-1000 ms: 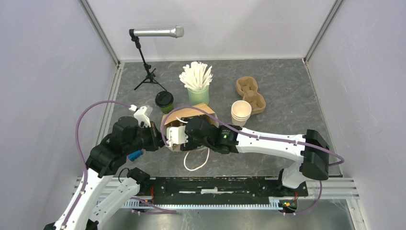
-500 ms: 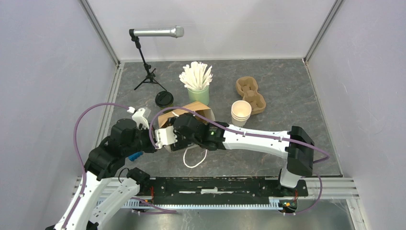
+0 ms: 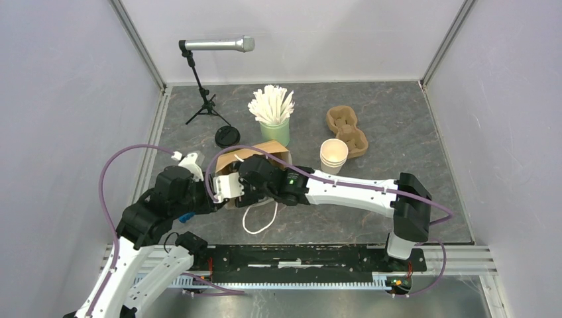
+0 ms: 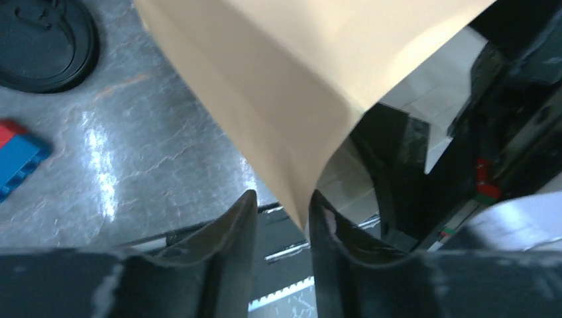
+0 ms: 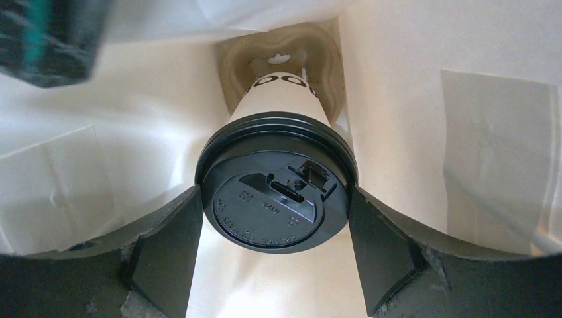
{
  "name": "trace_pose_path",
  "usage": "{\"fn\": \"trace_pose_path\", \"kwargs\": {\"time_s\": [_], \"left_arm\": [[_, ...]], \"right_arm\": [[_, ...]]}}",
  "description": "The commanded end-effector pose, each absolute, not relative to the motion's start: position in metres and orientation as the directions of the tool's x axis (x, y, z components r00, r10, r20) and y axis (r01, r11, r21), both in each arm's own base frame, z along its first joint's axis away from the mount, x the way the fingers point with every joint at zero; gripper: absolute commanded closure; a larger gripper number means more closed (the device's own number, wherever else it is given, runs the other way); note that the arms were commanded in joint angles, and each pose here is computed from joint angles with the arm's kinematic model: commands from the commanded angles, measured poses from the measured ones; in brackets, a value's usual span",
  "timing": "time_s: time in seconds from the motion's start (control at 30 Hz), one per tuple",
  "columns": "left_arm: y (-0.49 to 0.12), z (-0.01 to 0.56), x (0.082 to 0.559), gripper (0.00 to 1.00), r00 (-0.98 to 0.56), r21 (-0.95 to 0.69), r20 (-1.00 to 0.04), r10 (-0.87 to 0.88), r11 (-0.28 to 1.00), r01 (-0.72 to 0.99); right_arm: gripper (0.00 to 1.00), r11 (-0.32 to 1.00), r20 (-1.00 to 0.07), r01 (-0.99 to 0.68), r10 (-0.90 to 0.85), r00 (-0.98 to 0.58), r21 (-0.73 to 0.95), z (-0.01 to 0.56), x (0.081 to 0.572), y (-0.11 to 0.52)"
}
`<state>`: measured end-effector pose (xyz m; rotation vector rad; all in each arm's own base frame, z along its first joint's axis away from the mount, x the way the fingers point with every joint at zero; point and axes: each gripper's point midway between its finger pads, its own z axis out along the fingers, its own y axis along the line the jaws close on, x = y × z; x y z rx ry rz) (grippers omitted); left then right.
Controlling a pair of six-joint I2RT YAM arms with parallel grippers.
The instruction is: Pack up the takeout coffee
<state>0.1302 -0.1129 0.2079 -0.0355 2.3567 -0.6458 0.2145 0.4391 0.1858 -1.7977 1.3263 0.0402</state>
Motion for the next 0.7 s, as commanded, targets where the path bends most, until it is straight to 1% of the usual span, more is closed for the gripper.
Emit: {"fn": "trace_pose_path", "kwargs": {"time_s": [0.0,0.03,0.07,0.17,0.27,0.4,0.43,0.53,0.67], "left_arm": [[-0.101,0.223,0.134,0.51,-0.745,-0.433,-0.622,-0.241,0.898,0.070],[-0.099,0.228,0.136,0.43,-0.736,-0.431,-0.628,-0.253,0.901,0.058],[-0.097,0.233,0.139,0.39,-0.721,-0.433,-0.638,-0.271,0.900,0.046],[-0.098,0.248,0.145,0.42,-0.693,-0.456,-0.653,-0.306,0.889,0.036],[-0.091,0.250,0.149,0.43,-0.697,-0.431,-0.638,-0.327,0.902,-0.028],[-0.101,0.250,0.154,0.45,-0.717,-0.442,-0.622,-0.315,0.897,-0.011],[-0.101,0.249,0.155,0.45,-0.719,-0.440,-0.620,-0.315,0.898,-0.015],[-0.106,0.243,0.161,0.40,-0.727,-0.433,-0.619,-0.296,0.901,0.002],[-0.116,0.243,0.172,0.40,-0.732,-0.429,-0.629,-0.262,0.902,0.045]], "right_arm": [[0.33,0.040,-0.567,-0.791,-0.720,0.401,-0.610,0.196,0.217,0.448],[0.33,0.043,-0.569,-0.792,-0.719,0.398,-0.609,0.195,0.217,0.445],[0.33,0.045,-0.569,-0.795,-0.723,0.392,-0.604,0.191,0.217,0.442],[0.33,0.056,-0.576,-0.799,-0.723,0.381,-0.599,0.191,0.219,0.436],[0.33,0.068,-0.582,-0.798,-0.722,0.375,-0.599,0.191,0.222,0.432],[0.33,0.072,-0.586,-0.797,-0.718,0.375,-0.599,0.194,0.223,0.433],[0.33,0.075,-0.586,-0.797,-0.719,0.373,-0.599,0.194,0.224,0.432],[0.33,0.088,-0.588,-0.796,-0.723,0.363,-0.599,0.195,0.224,0.429],[0.34,0.079,-0.594,-0.810,-0.722,0.356,-0.582,0.193,0.218,0.423]]}}
